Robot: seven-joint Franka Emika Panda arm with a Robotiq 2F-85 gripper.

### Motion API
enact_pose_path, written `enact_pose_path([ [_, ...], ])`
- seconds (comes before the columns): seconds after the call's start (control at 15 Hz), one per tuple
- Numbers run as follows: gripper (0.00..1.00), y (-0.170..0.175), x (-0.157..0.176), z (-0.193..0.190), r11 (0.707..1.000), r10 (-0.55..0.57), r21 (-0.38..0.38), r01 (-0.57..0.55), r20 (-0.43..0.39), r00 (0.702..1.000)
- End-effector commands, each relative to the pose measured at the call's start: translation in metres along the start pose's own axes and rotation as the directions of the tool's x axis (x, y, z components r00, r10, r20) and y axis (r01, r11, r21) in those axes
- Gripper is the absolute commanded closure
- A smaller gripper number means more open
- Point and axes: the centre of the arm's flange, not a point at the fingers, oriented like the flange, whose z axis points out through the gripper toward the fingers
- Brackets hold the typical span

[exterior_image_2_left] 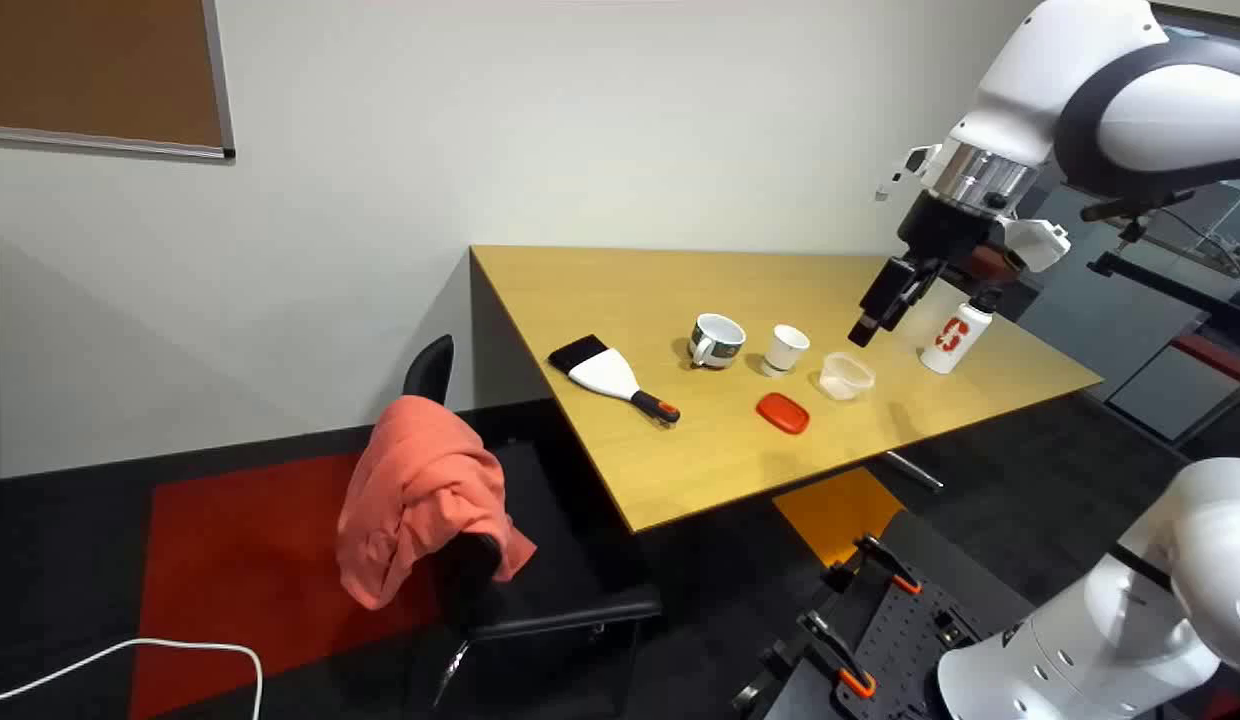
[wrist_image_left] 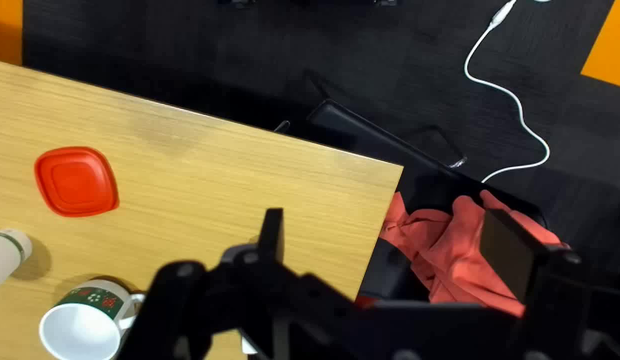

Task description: Put the red lid on the lunchbox, move the cup to the left, and then move the mug to the right

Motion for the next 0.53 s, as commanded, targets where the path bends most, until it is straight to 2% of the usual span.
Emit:
enact_pose_path([
  [0.0,0.00,0.0000,0.0000,0.0000,1.000,0.000,0.000,0.000,0.000,1.000],
  [0.33,0.00,0.0000,0.0000,0.0000,1.000,0.000,0.000,0.000,0.000,1.000],
  [0.47,0.00,0.0064,0.0053,-0.0021,1.000,0.029,-0.007,-0.029,-0.048,0.998],
])
